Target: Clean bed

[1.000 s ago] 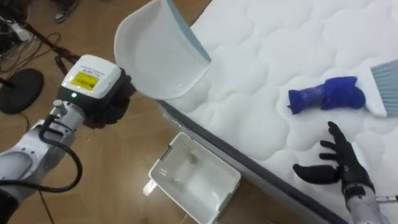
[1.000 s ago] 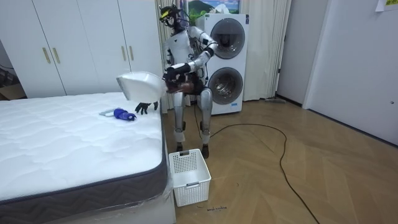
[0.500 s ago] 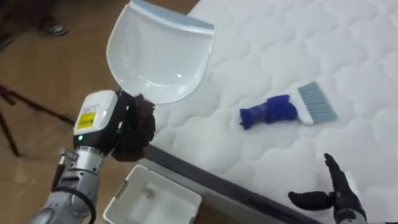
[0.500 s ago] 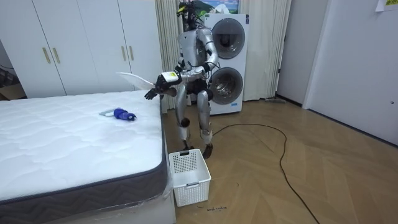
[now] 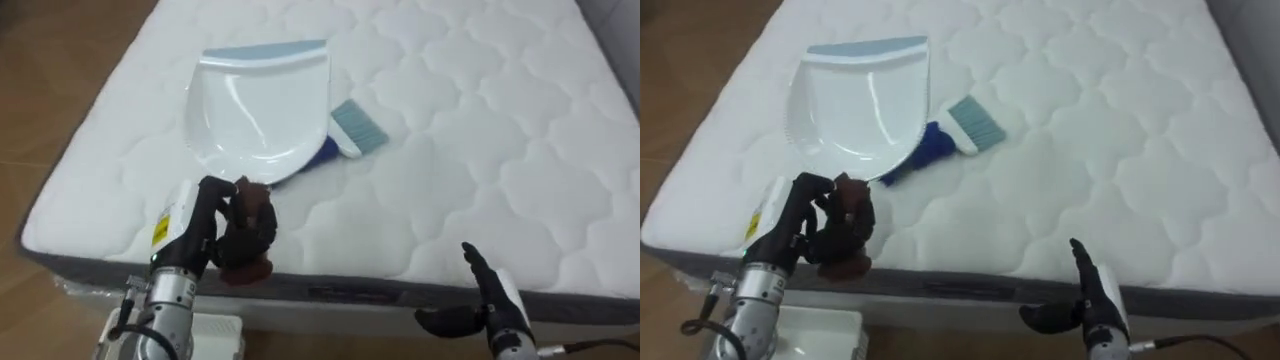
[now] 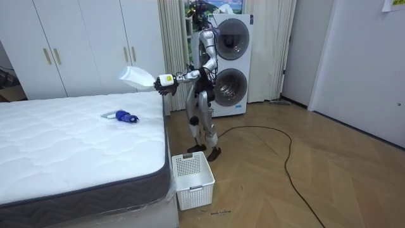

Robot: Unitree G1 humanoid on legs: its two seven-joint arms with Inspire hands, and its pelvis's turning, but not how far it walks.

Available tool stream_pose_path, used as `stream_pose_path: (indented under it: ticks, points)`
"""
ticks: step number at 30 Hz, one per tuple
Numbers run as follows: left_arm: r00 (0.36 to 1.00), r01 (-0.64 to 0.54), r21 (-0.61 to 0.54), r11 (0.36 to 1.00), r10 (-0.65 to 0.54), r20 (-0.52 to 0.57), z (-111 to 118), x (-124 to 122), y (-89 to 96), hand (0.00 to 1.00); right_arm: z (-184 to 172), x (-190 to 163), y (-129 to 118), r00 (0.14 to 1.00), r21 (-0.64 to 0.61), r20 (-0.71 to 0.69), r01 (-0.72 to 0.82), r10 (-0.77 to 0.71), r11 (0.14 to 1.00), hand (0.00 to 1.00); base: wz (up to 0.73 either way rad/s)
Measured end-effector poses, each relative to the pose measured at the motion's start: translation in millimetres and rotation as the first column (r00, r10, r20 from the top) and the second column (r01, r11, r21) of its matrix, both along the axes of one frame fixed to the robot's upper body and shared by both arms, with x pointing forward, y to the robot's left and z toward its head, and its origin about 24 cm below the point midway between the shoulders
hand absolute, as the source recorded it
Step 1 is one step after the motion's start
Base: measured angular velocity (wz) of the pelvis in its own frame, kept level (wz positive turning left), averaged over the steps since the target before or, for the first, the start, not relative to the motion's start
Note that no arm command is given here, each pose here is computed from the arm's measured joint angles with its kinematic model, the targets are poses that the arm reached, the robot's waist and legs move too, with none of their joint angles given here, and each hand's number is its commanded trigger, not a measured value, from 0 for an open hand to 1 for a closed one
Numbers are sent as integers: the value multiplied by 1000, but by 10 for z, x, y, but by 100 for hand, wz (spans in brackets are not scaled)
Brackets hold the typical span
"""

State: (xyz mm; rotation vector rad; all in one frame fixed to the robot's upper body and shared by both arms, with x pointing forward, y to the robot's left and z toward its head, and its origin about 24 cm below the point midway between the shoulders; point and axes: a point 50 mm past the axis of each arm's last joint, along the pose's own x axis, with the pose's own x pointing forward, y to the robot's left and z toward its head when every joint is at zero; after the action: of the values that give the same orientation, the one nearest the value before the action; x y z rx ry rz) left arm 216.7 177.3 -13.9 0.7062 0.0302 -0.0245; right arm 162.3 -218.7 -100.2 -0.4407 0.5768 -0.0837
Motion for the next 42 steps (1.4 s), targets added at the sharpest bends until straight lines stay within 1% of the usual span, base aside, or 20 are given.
stream_pose_path:
  ticks: [4, 7, 9, 12, 16, 17, 18, 19, 22, 25, 29, 31, 33, 34, 36, 37, 39, 40, 42]
  points:
    - [999, -7, -48, 999, 5, -54, -66, -81, 23, 100, 2, 2, 28, 999, 13, -7, -34, 34, 999, 0, -66]
    - [994, -51, -93, 994, 42, -99, -147, -190, 56, 100, 55, 61, 96, 994, -4, 16, -107, 107, 994, 0, -105]
    - [993, -63, -114, 992, 51, -107, -167, -206, 28, 100, 78, 83, 108, 991, -32, 24, -133, 134, 991, 0, -98]
    - [991, -72, -118, 990, 58, -122, -210, -274, 42, 100, 49, 37, 111, 989, -37, 2, -145, 146, 989, 0, -96]
    - [988, -87, -113, 990, 71, -136, -235, -310, 75, 100, 32, -21, 59, 993, -40, -10, -121, 121, 992, 0, -23]
    - [987, -89, -111, 990, 72, -145, -254, -328, 80, 91, 31, -33, 36, 994, -38, -11, -106, 106, 994, 0, 0]
    - [985, -89, -109, 990, 72, -155, -270, -342, 86, 70, 36, -34, 14, 996, -39, -8, -94, 94, 995, 0, 3]
    - [985, -88, -109, 990, 70, -159, -274, -346, 89, 0, 38, -33, 6, 996, -39, -6, -87, 87, 995, 0, 3]
    - [979, -96, -121, 988, 72, -188, -315, -397, 106, 0, 16, -75, -35, 998, -40, -19, -66, 65, 997, 0, 3]
    - [961, -125, -116, 985, 91, -261, -455, -472, 159, 0, -77, -180, -108, 996, -45, -81, -35, 31, 998, 0, 3]
    - [911, -203, -86, 975, 156, -380, -693, -643, 300, 0, -214, -354, -153, 985, -45, -172, 1, -8, 999, 0, 0]
    - [871, -273, -80, 959, 210, -445, -815, -758, 403, 0, -281, -447, -184, 974, -53, -227, 13, -25, 999, 0, -5]
    - [806, -365, -63, 929, 281, -521, -958, -916, 532, 0, -345, -559, -221, 959, -61, -279, 36, -52, 998, 0, 0]
    - [789, -388, -57, 920, 299, -537, -987, -958, 562, 0, -358, -586, -228, 955, -63, -290, 42, -58, 997, 0, 0]
    - [715, -472, -20, 881, 370, -593, -1091, -1138, 695, 0, -405, -711, -251, 939, -66, -330, 77, -94, 995, 0, 0]
    - [696, -494, -11, 869, 388, -604, -1111, -1186, 727, 0, -415, -738, -260, 935, -68, -339, 81, -100, 994, 0, 0]
    - [620, -578, 19, 816, 454, -640, -1171, -1369, 824, 0, -439, -852, -306, 920, -82, -368, 114, -136, 990, 0, 7]
    - [605, -598, 24, 801, 471, -643, -1177, -1403, 845, 0, -444, -873, -314, 915, -86, -376, 119, -143, 989, 0, 8]
    - [544, -653, 55, 755, 519, -659, -1210, -1527, 919, 0, -471, -942, -342, 897, -100, -410, 134, -163, 986, 0, 5]
